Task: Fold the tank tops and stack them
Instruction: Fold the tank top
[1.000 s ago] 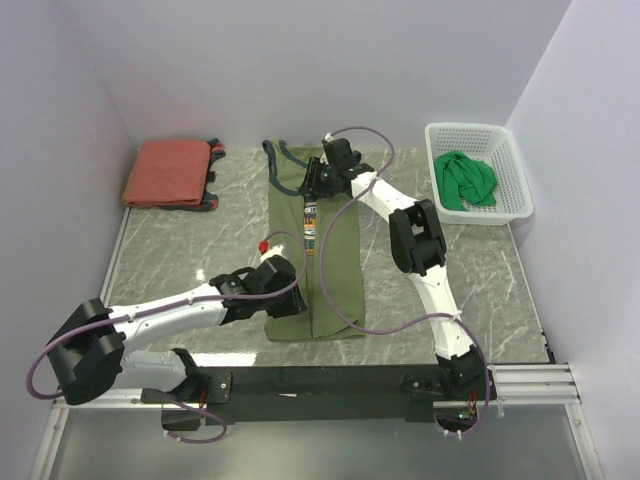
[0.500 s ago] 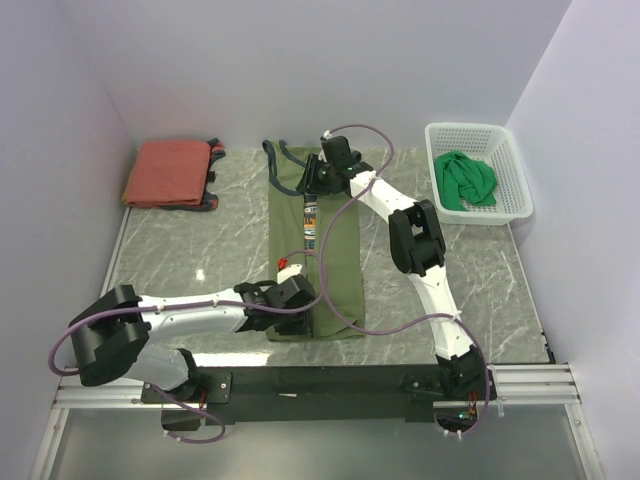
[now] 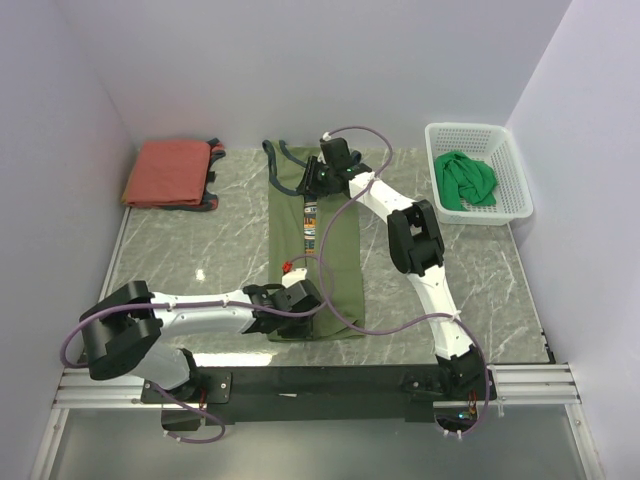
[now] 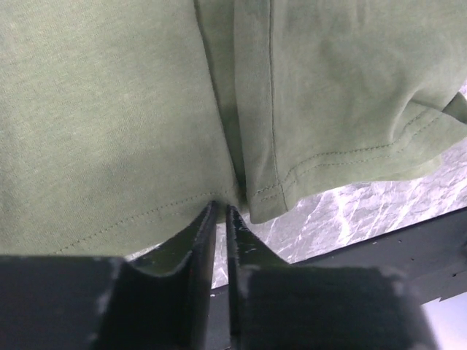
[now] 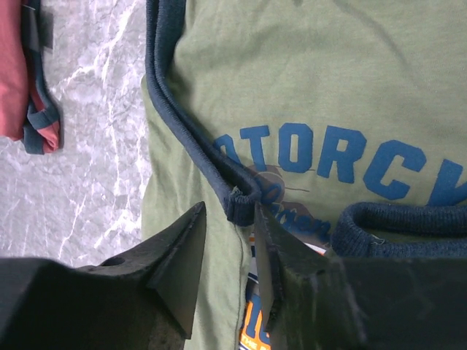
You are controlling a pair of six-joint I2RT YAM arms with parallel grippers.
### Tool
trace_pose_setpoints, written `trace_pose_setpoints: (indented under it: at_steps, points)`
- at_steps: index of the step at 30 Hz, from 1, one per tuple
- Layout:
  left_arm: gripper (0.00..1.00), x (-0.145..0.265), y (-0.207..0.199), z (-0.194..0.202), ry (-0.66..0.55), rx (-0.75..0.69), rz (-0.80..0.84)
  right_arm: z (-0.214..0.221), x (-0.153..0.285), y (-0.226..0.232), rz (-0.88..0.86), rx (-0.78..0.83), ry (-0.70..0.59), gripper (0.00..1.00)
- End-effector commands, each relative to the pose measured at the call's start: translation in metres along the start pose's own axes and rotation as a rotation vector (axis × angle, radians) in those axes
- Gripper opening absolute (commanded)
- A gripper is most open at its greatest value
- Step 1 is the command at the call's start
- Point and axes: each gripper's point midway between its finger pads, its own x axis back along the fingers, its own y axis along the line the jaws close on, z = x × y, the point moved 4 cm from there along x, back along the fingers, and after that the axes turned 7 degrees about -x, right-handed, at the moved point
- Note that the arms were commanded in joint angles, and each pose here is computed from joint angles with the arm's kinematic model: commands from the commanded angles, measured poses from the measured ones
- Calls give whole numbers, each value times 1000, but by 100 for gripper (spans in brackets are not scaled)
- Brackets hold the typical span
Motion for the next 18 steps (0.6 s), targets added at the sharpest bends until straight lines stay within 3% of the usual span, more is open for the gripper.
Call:
trace_pose_setpoints:
  at_steps: [1,7,9,13,18]
  points:
    - [10,5,-11,-10,-38,5,8,-4,-3,13,-43,12,-25,39]
    - [1,8,-10,-12,-51,5,-3,-2,-4,11,-42,9,-21,35]
    - [2,9,-11,-12,-52,3,1,-1,-3,13,-46,8,-19,35]
    - [32,12,-13,-14,-66,-2,10,-1,-2,14,-49,12,-21,36]
    - [36,8,-15,-15,-65,-24,-16,0,-3,15,-50,9,-20,36]
